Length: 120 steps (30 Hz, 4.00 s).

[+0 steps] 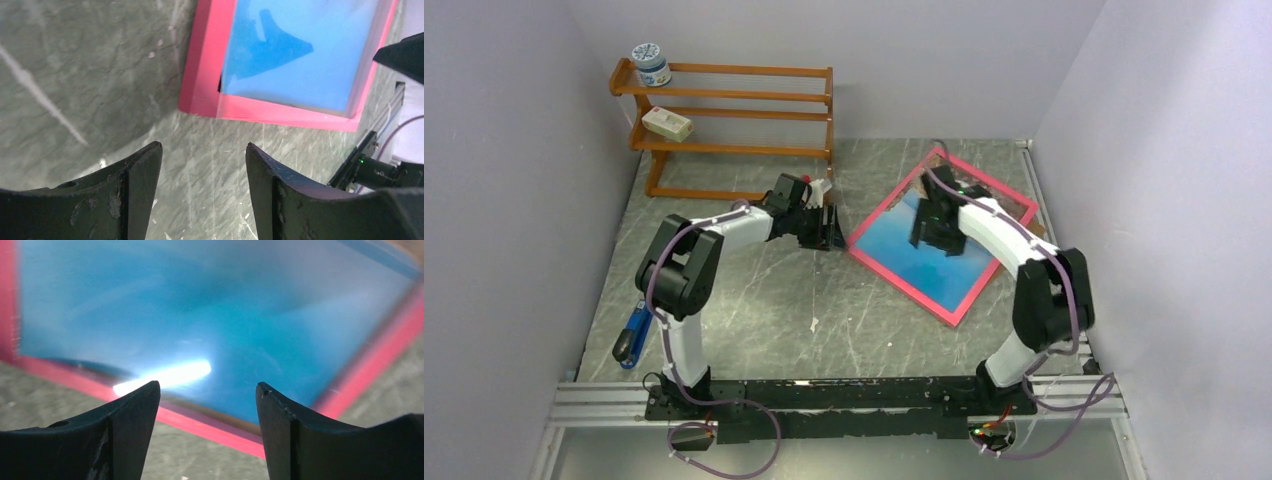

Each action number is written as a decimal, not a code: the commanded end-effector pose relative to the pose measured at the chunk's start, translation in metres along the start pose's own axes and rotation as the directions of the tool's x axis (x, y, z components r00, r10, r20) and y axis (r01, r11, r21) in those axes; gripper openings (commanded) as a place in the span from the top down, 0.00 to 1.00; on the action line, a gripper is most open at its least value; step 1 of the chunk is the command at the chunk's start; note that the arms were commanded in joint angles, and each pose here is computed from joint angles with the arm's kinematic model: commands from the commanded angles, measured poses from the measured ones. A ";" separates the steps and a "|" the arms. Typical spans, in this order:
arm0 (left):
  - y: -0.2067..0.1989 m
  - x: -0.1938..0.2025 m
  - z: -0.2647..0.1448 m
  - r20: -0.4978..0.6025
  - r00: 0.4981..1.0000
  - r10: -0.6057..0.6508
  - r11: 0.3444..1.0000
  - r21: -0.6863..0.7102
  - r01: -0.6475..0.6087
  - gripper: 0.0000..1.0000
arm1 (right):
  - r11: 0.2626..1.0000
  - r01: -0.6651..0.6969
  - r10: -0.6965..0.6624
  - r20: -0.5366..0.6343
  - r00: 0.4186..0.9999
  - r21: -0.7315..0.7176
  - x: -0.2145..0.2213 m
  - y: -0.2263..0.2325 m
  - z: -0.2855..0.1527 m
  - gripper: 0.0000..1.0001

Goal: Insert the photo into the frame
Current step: Adjust the photo frame at the center of the board, then turn over the photo frame at the center of the board.

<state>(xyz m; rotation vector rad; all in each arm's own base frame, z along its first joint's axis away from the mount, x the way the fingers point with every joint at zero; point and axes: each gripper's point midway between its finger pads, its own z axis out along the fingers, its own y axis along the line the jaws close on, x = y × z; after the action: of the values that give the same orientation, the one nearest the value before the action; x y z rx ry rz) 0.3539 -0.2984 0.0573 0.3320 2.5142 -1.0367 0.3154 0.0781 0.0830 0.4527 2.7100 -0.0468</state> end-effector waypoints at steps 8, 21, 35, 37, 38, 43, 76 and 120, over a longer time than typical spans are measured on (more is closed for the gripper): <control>0.042 0.012 -0.057 0.114 0.977 -0.181 0.959 -0.198 0.201 0.36 | 0.961 0.278 -0.277 0.067 0.958 0.005 0.002 0.139 0.007 0.15; 0.062 0.028 -0.080 0.156 0.948 -0.277 0.935 -0.184 0.303 0.35 | 0.933 0.356 -0.359 0.080 0.930 0.053 0.006 0.179 0.024 0.12; 0.061 0.028 -0.074 0.142 0.949 -0.283 0.939 -0.160 0.304 0.32 | 0.898 0.390 -0.405 0.037 0.914 0.201 0.018 0.143 0.038 0.14; 0.060 0.027 -0.072 0.137 0.949 -0.283 0.942 -0.149 0.302 0.32 | 0.894 0.396 -0.410 0.030 0.911 0.210 0.020 0.136 0.035 0.17; 0.060 0.026 -0.071 0.134 0.950 -0.283 0.943 -0.144 0.301 0.32 | 0.894 0.395 -0.410 0.028 0.912 0.213 0.021 0.132 0.033 0.17; 0.059 0.023 -0.067 0.122 0.952 -0.280 0.947 -0.128 0.295 0.32 | 0.898 0.381 -0.392 0.004 0.920 0.221 0.025 0.112 0.029 0.23; 0.069 0.025 -0.078 0.146 0.952 -0.270 0.929 -0.221 0.298 0.30 | 0.998 -0.060 0.060 -0.009 0.998 -0.011 -0.004 0.179 0.037 0.50; -0.049 -0.036 -0.104 0.187 0.968 -0.167 0.942 0.321 0.101 0.11 | 0.685 -0.304 0.293 -0.131 0.947 -0.662 -0.036 0.238 -0.063 0.84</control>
<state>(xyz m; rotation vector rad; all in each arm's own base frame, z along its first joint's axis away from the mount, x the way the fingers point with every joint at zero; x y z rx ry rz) 0.3384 -0.2468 0.1341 0.0510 2.3659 -1.2970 0.3862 0.2666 0.1206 0.6999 2.5050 0.7465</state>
